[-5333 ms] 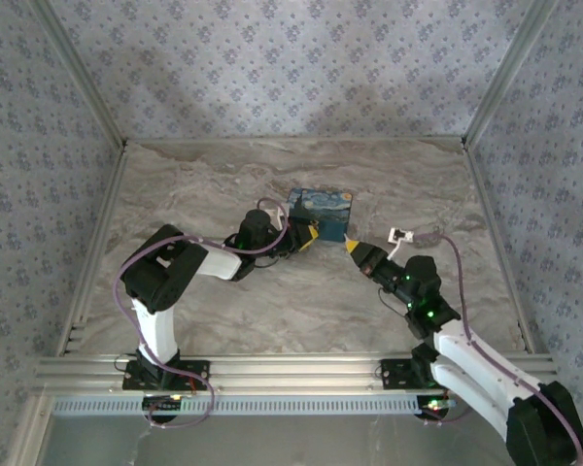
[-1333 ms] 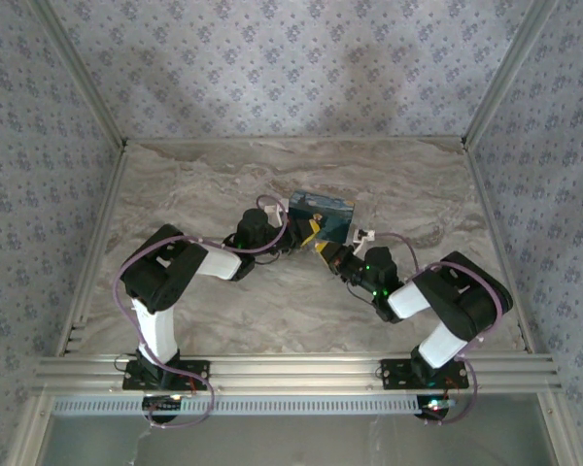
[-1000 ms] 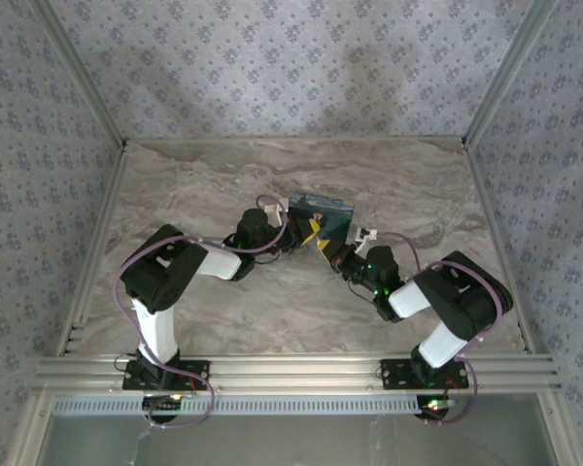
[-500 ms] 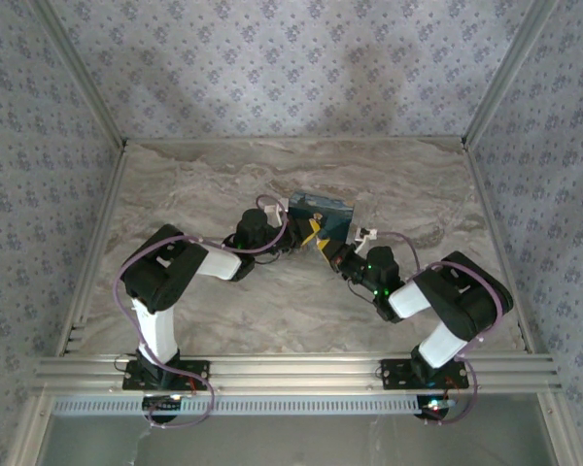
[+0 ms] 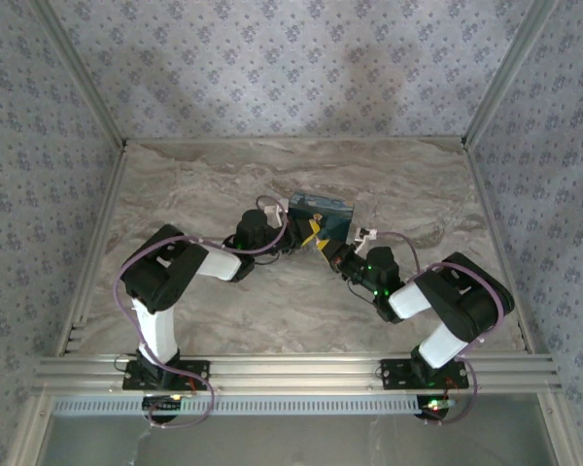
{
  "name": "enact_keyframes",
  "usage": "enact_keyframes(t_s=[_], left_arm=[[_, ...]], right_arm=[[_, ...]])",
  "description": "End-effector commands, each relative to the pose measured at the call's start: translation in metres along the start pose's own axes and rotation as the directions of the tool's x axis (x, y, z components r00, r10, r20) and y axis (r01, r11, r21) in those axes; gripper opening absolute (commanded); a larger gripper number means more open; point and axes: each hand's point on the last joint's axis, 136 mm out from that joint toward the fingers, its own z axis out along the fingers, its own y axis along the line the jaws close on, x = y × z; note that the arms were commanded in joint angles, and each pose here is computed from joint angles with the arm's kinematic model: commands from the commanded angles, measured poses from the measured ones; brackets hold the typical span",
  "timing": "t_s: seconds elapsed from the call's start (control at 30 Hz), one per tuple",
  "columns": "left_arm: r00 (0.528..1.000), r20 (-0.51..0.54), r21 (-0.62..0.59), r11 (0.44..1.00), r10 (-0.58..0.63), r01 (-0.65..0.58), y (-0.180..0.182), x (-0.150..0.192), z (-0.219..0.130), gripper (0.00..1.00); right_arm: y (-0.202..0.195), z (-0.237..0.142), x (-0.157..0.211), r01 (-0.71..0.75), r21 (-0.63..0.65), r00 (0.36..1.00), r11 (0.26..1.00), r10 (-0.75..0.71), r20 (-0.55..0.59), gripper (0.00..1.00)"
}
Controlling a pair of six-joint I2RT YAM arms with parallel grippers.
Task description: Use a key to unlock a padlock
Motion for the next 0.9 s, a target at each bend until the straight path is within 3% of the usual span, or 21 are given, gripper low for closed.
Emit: enact_keyframes(t_s=[0.0, 0.87], left_arm=[[0.999, -0.015, 0.069, 0.997, 0.034, -0.033, -0.0158, 0.0042, 0.0027, 0.11], [0.999, -0.023, 0.07, 0.997, 0.032, -0.03, -0.0146, 0.0066, 0.005, 0.11]], right_arm=[[0.0143, 0.0014, -0.0105, 0.002, -0.043, 0.999, 0.999, 0.0, 0.042, 0.0], [0.021, 0.0055, -0.0169, -0.045, -0.084, 0.997, 0.995, 0.05, 0.054, 0.0]])
